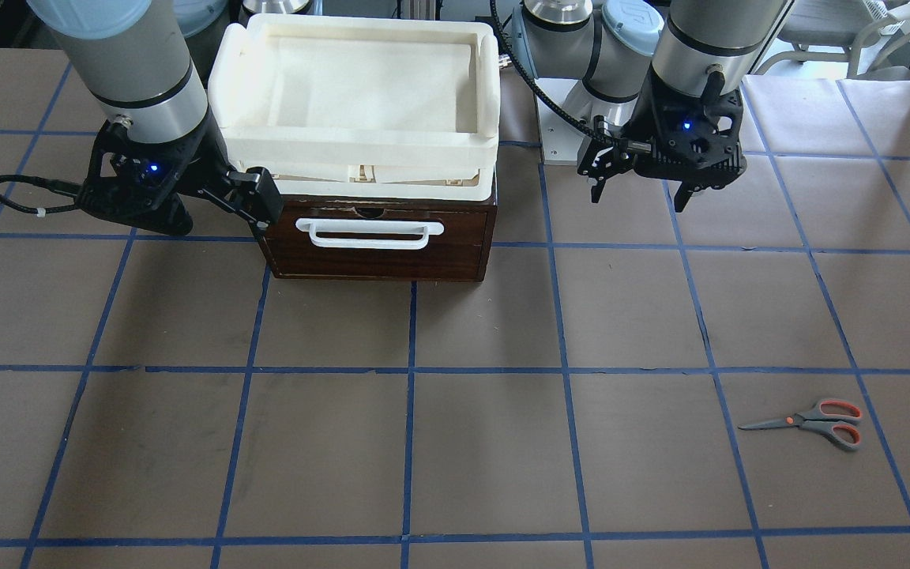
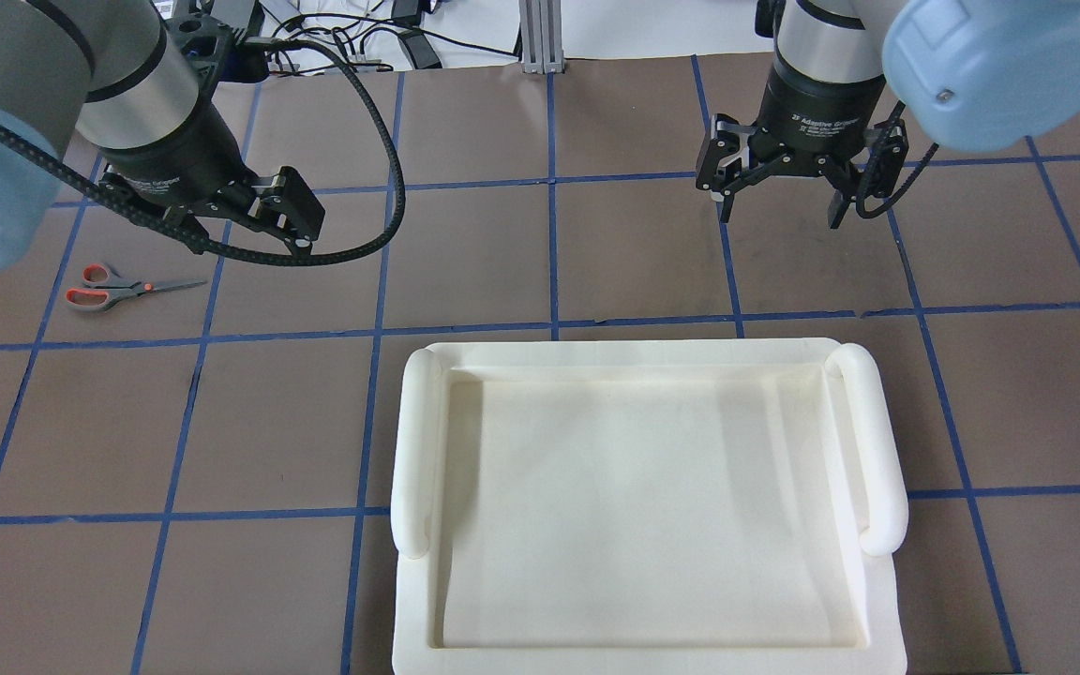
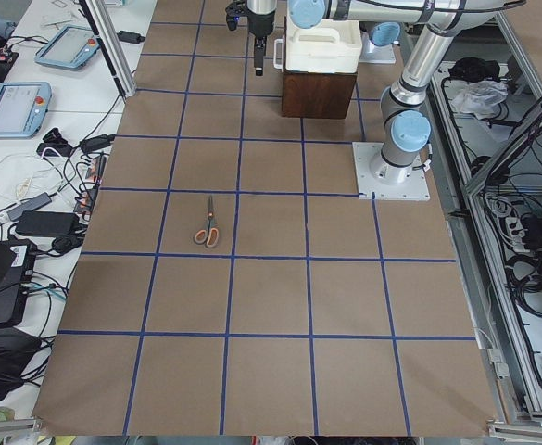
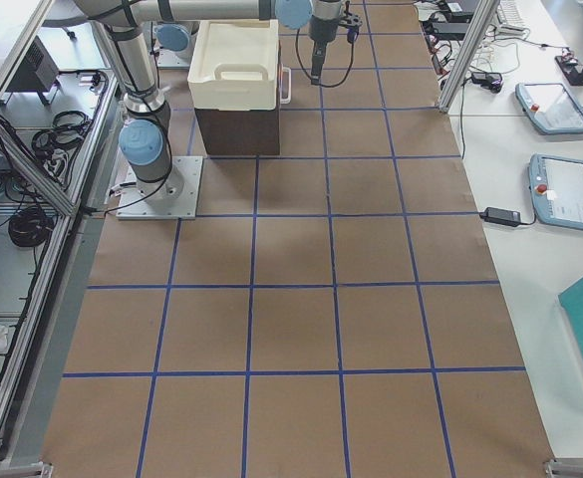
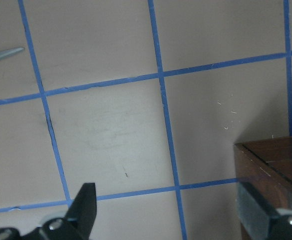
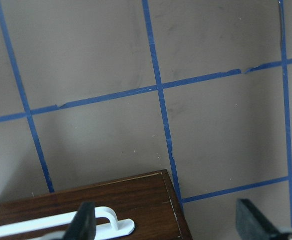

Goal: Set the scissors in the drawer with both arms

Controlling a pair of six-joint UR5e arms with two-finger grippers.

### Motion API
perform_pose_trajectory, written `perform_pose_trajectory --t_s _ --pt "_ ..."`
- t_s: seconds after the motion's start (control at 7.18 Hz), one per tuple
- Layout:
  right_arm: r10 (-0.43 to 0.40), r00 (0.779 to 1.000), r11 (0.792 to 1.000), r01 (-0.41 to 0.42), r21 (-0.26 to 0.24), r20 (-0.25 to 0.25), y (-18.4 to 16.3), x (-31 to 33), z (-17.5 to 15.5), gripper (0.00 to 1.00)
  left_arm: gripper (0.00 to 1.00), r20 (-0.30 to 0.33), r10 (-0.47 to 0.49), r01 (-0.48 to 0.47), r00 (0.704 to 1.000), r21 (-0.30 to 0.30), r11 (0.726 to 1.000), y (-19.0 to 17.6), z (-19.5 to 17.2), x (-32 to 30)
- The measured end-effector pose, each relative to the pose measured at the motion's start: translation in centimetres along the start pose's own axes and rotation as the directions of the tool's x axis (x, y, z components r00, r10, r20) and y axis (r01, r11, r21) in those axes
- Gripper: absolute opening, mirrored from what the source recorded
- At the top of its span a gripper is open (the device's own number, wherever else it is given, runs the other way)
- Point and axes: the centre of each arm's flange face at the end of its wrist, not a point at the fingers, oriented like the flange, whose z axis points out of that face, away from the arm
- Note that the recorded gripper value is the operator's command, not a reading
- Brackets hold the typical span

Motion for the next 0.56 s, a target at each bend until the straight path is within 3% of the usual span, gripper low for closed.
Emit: perform_pose_trajectory --t_s 0.14,0.28,0.56 --pt "0.144 0.990 0.990 -0.144 -0.002 0.002 -0.9 -0.4 0.9 1.00 1.00 -0.004 0.040 -0.040 0.999 -0.012 0.999 -0.4 0.7 -2.9" --pt "0.268 0.963 0.963 -0.268 -0.004 0.003 -1.8 -0.9 1.9 1.00 1.00 -0.010 0.088 -0.088 0.996 -0.023 0.996 -0.8 1.4 -5.7" --pt "0.498 0.867 0.867 -0.498 -0.004 0.012 -3.0 -2.4 3.6 1.00 1.00 -0.006 0.211 -0.211 0.977 -0.023 0.977 -1.7 2.7 -9.8"
